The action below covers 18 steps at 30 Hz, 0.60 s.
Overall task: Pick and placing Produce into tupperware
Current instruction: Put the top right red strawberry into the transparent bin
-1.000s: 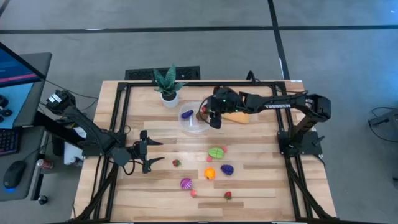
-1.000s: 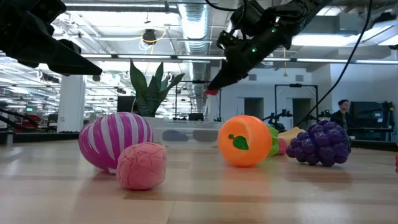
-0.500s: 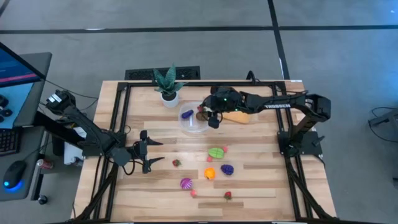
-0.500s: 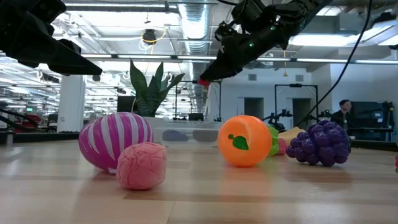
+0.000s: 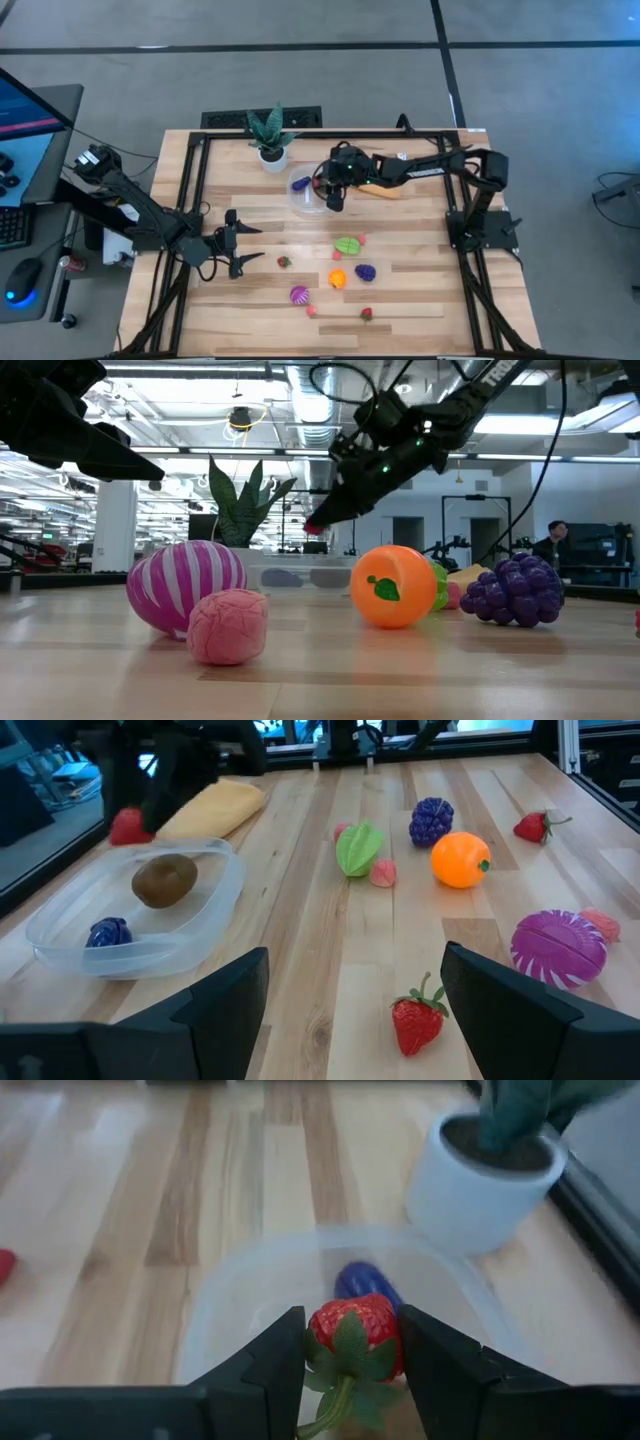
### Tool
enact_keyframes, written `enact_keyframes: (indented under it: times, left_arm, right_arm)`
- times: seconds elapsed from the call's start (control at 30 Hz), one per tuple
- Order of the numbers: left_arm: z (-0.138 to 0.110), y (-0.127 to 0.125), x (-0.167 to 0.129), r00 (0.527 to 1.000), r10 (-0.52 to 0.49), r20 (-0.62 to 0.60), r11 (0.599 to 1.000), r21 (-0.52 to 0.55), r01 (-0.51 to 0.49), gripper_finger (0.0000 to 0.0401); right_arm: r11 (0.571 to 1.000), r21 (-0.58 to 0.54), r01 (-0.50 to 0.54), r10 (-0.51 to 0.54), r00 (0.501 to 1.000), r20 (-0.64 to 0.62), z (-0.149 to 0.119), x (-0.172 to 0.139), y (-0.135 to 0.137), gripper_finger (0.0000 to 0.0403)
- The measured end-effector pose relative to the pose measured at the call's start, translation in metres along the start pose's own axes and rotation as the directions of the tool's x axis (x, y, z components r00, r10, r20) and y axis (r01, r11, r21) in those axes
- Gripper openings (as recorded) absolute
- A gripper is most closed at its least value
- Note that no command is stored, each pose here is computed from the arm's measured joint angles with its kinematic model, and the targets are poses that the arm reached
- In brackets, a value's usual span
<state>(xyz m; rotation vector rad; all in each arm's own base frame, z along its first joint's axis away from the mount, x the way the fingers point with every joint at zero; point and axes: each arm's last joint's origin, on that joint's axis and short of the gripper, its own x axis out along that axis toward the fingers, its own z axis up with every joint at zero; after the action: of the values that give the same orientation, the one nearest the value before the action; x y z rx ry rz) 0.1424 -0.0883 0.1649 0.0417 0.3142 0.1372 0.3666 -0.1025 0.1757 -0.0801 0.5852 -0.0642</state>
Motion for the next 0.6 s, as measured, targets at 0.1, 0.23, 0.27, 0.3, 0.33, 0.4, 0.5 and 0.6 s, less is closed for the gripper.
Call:
enact_keyframes:
  times: [0.1,0.23,0.27,0.3,0.33,0.4,0.5,0.6]
  left_arm:
    - [0.000,0.000,0.000,1.000,0.000,0.000,1.000,0.001,0.000,0.0286]
    - [0.000,0.000,0.000,1.000,0.000,0.000,1.000,0.003,0.000,0.0286]
    - [0.000,0.000,0.000,1.000,0.000,-0.001,1.000,0.004,0.000,0.0286]
    - [0.000,0.000,0.000,1.000,0.000,-0.001,1.000,0.004,0.000,0.0286]
    - [0.000,0.000,0.000,1.000,0.000,-0.001,1.000,0.004,0.000,0.0286]
    - [0.000,0.000,0.000,1.000,0.000,-0.001,1.000,0.004,0.000,0.0286]
    - [0.000,0.000,0.000,1.000,0.000,-0.001,1.000,0.004,0.000,0.0286]
    - [0.000,0.000,0.000,1.000,0.000,-0.001,1.000,0.004,0.000,0.0286]
  right_arm:
    - [1.000,0.013,-0.004,0.005,1.000,-0.027,-0.006,0.002,-0.001,0.0177]
    - [0.999,0.031,-0.018,0.018,1.000,-0.021,-0.008,0.006,-0.001,0.0181]
    - [0.999,0.031,-0.023,0.024,1.000,-0.021,-0.010,0.009,-0.001,0.0181]
    - [0.999,0.031,-0.025,0.026,0.999,-0.019,-0.012,0.012,-0.001,0.0181]
    - [0.999,0.039,-0.029,0.030,0.999,-0.029,-0.014,0.014,0.000,0.0181]
    - [0.999,0.042,-0.031,0.032,0.999,-0.032,-0.015,0.014,0.000,0.0180]
    - [0.999,0.037,-0.032,0.032,0.999,-0.019,-0.012,0.013,0.001,0.0179]
    - [0.999,0.034,-0.034,0.035,0.999,-0.015,-0.012,0.014,0.002,0.0180]
